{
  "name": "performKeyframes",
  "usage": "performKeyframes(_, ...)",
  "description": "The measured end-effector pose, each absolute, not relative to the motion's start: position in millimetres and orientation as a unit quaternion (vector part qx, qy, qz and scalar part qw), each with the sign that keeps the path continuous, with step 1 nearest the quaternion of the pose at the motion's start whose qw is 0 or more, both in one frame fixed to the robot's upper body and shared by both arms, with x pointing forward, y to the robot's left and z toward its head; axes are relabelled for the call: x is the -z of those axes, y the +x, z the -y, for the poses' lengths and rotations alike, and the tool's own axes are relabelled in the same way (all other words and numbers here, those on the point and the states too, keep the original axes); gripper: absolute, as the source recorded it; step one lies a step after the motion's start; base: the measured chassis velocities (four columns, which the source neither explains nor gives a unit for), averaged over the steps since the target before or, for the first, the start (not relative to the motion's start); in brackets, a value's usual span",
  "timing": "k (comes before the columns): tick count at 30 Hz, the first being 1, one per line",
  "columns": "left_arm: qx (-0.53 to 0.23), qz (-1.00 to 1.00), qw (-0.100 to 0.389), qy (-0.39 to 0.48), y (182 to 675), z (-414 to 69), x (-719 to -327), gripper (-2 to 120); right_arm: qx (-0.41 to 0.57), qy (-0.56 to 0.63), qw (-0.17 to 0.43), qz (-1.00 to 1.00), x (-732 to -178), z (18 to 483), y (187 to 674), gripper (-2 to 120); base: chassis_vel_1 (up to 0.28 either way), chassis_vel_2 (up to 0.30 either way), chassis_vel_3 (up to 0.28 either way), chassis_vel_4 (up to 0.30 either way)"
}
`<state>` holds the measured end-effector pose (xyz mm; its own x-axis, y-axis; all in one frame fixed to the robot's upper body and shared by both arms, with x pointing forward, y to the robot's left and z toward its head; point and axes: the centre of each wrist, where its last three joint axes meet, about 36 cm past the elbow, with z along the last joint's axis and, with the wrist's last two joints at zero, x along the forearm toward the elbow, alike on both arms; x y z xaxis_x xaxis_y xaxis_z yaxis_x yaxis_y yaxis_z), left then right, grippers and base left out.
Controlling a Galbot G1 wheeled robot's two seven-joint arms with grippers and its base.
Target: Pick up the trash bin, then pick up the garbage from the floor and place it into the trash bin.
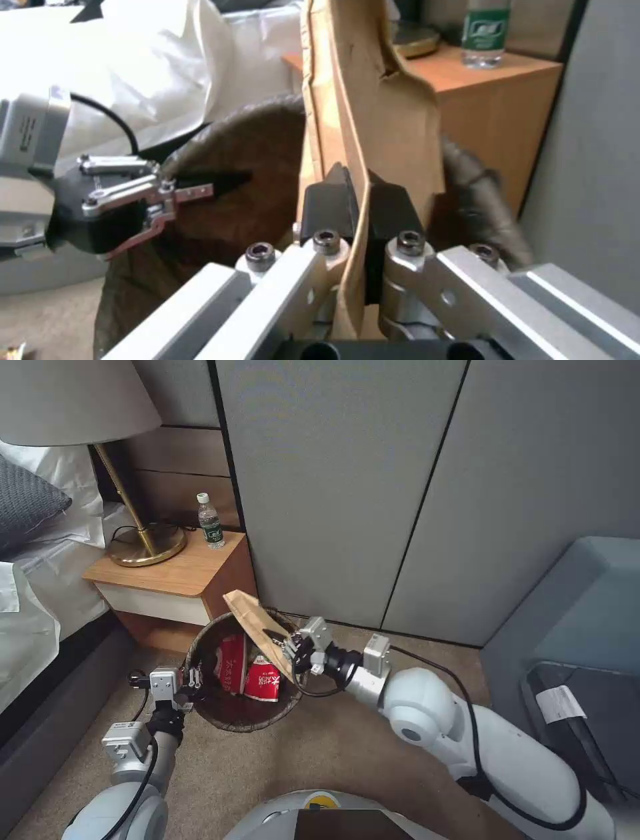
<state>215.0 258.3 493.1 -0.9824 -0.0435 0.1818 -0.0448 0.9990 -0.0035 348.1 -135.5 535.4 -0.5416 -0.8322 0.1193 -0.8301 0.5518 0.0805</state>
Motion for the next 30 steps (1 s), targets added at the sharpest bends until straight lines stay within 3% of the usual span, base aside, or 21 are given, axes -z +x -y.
performKeyframes(14,-0.004,0.996,0.091,0.023,215,-258,-494,0,-0.009,0.483,0.104,0.870,-503,103,350,1,0.000,0.000,0.000,0.000)
performKeyframes(18,-0.004,0.996,0.090,0.022,215,-258,-494,0,-0.012,0.478,0.116,0.871,-499,96,347,19,0.000,0.000,0.000,0.000)
performKeyframes(30,-0.004,0.996,0.089,0.021,216,-259,-493,0,-0.011,0.473,0.119,0.873,-495,89,344,58,0.000,0.000,0.000,0.000)
